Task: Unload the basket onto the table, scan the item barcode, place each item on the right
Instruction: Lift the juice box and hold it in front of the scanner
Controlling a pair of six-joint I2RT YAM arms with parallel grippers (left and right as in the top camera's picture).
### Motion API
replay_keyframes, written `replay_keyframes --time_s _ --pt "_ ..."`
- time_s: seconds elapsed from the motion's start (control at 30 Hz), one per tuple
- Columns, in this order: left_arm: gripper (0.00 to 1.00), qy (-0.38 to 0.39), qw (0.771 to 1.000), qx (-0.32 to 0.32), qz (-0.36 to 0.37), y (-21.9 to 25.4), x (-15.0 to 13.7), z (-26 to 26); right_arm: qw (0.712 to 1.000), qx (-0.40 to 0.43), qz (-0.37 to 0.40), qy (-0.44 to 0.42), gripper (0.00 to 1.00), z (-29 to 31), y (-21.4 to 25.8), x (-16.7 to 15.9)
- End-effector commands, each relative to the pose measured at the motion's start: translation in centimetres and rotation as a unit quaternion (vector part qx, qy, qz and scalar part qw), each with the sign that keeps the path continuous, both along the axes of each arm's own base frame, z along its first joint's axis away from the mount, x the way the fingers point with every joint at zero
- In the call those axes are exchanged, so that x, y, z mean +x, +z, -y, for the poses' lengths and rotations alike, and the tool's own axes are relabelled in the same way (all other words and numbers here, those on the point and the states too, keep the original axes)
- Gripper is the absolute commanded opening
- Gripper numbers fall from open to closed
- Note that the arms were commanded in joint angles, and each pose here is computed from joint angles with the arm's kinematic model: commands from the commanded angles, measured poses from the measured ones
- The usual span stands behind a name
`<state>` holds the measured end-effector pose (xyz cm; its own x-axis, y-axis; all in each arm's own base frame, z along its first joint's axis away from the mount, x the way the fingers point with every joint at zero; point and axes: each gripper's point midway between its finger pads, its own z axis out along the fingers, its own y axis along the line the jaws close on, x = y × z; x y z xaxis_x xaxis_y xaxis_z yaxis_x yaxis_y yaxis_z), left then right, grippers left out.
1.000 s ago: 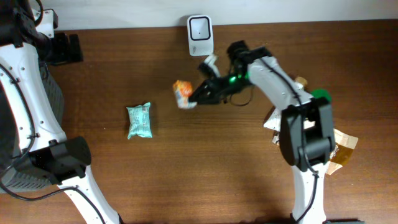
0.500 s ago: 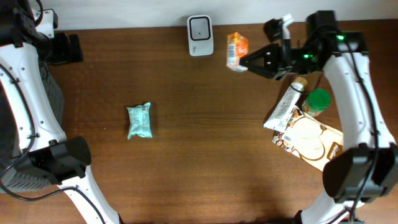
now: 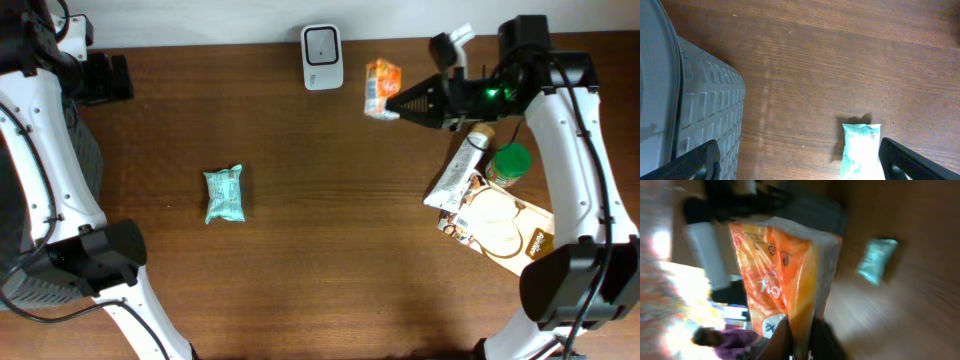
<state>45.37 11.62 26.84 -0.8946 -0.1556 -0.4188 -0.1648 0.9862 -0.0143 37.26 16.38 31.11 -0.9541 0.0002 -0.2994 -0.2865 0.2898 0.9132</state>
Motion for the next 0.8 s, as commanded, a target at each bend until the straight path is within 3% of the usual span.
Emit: replay_keyframes --time_s 0.0,0.13,0.23,0.3,0.37,0.47,0.63,0.77 --pt "0.99 -0.009 1.000 -0.001 0.011 0.8 -0.2 0.1 0.979 -0.199 -0.013 -0.043 0.04 -0.2 -5.2 0.8" --pt "0.99 -0.009 1.000 -0.001 0.011 0.8 -0.2 0.1 0.927 -0.354 0.025 -0.120 0.04 -0.1 -6.6 3.3" --pt "0.99 -0.009 1.000 -0.001 0.011 0.8 -0.1 0.1 0.862 -0.455 0.116 -0.190 0.04 1.5 -4.3 7.3" --pt "0.99 -0.009 1.000 -0.001 0.011 0.8 -0.1 0.1 0.806 -0.516 0.206 -0.203 0.04 1.7 -3.7 10.5" --pt "0.99 -0.009 1.000 -0.001 0.011 0.8 -0.1 0.1 0.717 -0.590 0.310 -0.202 0.04 0.8 -4.0 15.0" --pt "0.99 -0.009 1.000 -0.001 0.011 0.8 -0.2 0.1 0.648 -0.633 0.384 -0.180 0.04 -1.2 -6.1 19.2" --pt "0.99 -0.009 1.000 -0.001 0.011 0.8 -0.1 0.1 0.568 -0.680 0.449 -0.118 0.04 -3.1 -11.8 23.9" --pt "0.99 -0.009 1.000 -0.001 0.011 0.8 -0.1 0.1 0.536 -0.686 0.484 -0.091 0.04 -4.6 -14.5 25.7"
